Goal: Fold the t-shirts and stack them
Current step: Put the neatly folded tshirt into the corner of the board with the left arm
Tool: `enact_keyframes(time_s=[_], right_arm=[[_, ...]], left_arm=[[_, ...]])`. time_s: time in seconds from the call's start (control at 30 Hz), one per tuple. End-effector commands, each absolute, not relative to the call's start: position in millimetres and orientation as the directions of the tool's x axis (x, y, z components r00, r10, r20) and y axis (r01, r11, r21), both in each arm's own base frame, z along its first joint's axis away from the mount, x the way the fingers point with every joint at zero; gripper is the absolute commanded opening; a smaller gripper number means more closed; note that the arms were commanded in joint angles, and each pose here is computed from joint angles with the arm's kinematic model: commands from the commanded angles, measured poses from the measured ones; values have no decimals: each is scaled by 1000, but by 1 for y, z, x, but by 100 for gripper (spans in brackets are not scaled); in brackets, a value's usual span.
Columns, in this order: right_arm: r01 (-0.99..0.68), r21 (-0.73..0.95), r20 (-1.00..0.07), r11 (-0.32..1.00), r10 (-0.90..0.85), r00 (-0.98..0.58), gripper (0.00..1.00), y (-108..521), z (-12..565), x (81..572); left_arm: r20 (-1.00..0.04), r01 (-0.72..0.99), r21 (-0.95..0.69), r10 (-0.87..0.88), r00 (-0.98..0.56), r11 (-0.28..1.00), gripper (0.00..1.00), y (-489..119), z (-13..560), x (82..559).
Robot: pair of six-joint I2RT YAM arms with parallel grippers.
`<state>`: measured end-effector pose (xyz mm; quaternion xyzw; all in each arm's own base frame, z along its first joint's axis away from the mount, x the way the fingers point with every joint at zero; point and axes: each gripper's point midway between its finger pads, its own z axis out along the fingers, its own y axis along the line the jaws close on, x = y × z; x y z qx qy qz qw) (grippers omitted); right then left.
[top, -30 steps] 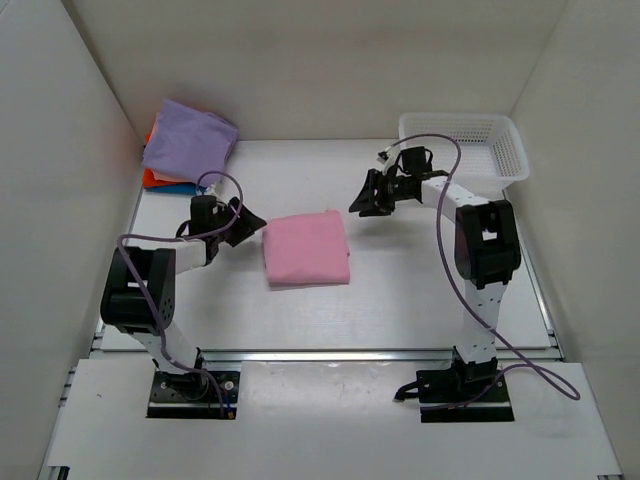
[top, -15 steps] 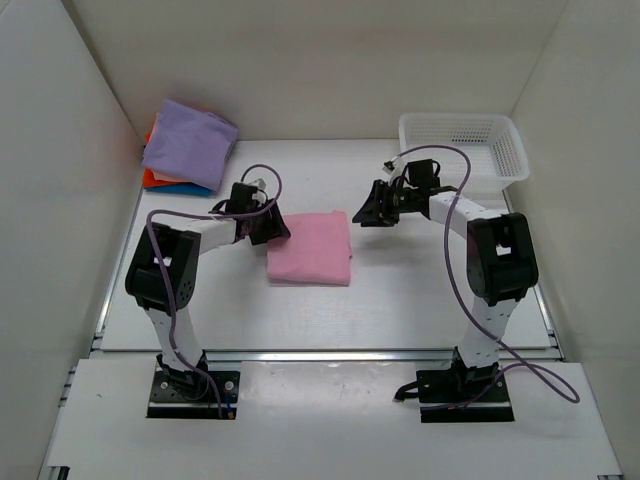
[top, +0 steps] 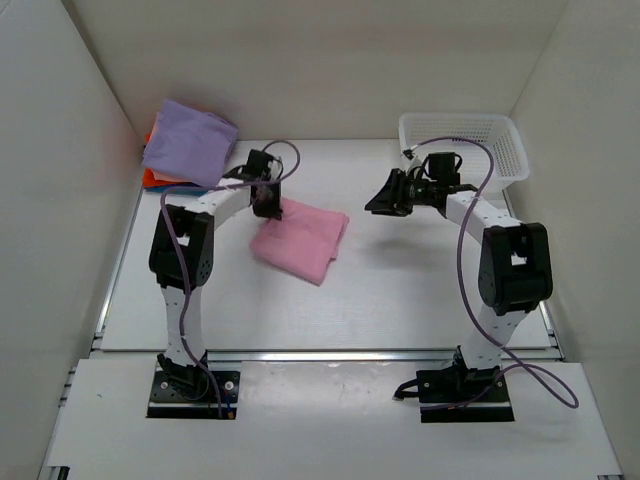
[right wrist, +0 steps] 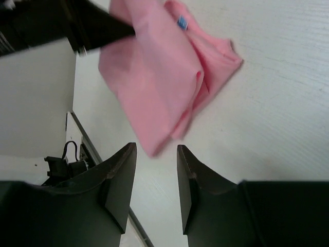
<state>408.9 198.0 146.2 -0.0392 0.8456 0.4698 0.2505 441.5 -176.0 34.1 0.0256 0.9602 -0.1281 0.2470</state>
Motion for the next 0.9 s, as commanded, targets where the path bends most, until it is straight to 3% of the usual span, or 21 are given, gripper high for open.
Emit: enact_keyframes(time_s=[0.0, 0.17, 0.43, 0.7, 0.87], right_arm=[[-388, 755, -541, 529, 168, -824, 34, 198, 180, 400], [-402, 760, -558, 511, 194, -807, 34, 198, 188, 392], [-426, 779, -562, 460, 212, -800, 33, 205, 193, 396], [-407, 789, -542, 459, 210, -814, 33, 202, 190, 407], [-381, 810, -505, 447, 199, -840, 32, 215, 177, 407]], left_arm=[[-633, 98, -32, 56, -772, 995, 0, -124, 104, 509], [-759, 58, 54, 79, -646, 997, 0, -83, 159, 574], [-887, -31, 35, 17, -461, 999, 0, -23, 215, 661], [-952, -136, -33, -73, -299, 990, 0, 54, 270, 672], [-968, -121, -76, -102, -230, 990, 0, 62, 303, 663]])
